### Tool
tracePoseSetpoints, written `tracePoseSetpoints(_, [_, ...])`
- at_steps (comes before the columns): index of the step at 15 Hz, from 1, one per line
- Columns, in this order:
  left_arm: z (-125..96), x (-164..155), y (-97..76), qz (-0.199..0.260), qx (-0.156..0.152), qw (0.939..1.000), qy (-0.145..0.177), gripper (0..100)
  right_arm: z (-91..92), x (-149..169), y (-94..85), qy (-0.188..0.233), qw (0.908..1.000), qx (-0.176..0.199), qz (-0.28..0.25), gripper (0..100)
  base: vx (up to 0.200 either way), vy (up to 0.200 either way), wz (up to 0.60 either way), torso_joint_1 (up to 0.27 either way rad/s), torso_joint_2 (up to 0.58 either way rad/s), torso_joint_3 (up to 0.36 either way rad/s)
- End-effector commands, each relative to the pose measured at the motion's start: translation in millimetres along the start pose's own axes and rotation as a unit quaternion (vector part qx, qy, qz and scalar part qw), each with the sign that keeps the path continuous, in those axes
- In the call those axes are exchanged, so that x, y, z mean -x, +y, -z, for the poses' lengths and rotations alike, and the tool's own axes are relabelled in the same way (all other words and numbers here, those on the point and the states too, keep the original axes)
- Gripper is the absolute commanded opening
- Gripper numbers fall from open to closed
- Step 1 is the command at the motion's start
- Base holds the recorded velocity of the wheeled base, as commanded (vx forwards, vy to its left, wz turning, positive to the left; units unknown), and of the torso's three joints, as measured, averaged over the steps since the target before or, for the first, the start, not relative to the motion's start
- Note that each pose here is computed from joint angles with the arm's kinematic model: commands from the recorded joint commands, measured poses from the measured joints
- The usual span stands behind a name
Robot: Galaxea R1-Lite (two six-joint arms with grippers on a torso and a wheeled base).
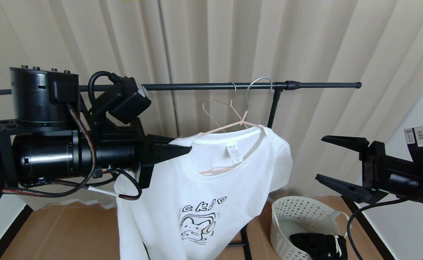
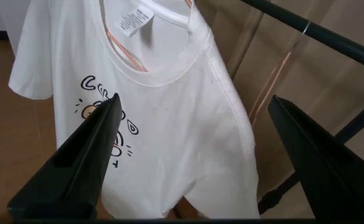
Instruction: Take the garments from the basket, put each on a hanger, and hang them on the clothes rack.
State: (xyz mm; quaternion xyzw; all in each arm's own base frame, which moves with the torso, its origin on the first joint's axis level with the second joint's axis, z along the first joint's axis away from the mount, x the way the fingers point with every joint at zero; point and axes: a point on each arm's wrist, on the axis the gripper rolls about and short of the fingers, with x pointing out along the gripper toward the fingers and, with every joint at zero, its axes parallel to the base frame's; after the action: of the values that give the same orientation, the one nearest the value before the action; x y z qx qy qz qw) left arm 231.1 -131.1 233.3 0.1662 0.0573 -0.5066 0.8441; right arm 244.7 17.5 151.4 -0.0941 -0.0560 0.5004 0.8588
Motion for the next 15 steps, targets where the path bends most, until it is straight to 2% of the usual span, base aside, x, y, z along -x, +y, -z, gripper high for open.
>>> tracePoseSetpoints(1, [-1,8,-3.4,-0.007,-0.009,0.9998,-0.013,0,18.9,-8,-10.3,0.015,0.9996,-0.023,0.001,100,0.0,0.0,0.0,0.0,0.0,0.0])
tracePoseSetpoints(4, [2,10,-5.1,-0.021,-0.025,0.9985,-0.043,0,34.4,-14,-22.4,0.034,0.9982,-0.031,0.038,100,0.0,0.0,0.0,0.0,0.0,0.0])
tracePoseSetpoints(5, [4,13,-8.0,-0.025,-0.03,0.998,-0.051,0,46.9,-18,-28.2,0.05,0.9968,-0.028,0.056,100,0.0,0.0,0.0,0.0,0.0,0.0])
tracePoseSetpoints(10, [0,25,-15.0,-0.03,-0.042,0.9965,-0.066,0,70.0,-28,-43.6,0.077,0.9912,-0.039,0.1,100,0.0,0.0,0.0,0.0,0.0,0.0])
tracePoseSetpoints(12, [-2,29,-17.1,-0.031,-0.045,0.996,-0.07,0,76.1,-31,-47.2,0.081,0.9905,-0.044,0.102,100,0.0,0.0,0.0,0.0,0.0,0.0])
tracePoseSetpoints(15, [-1,32,-20.5,-0.03,-0.045,0.996,-0.071,0,83.4,-38,-54.3,0.097,0.9829,-0.045,0.15,100,0.0,0.0,0.0,0.0,0.0,0.0])
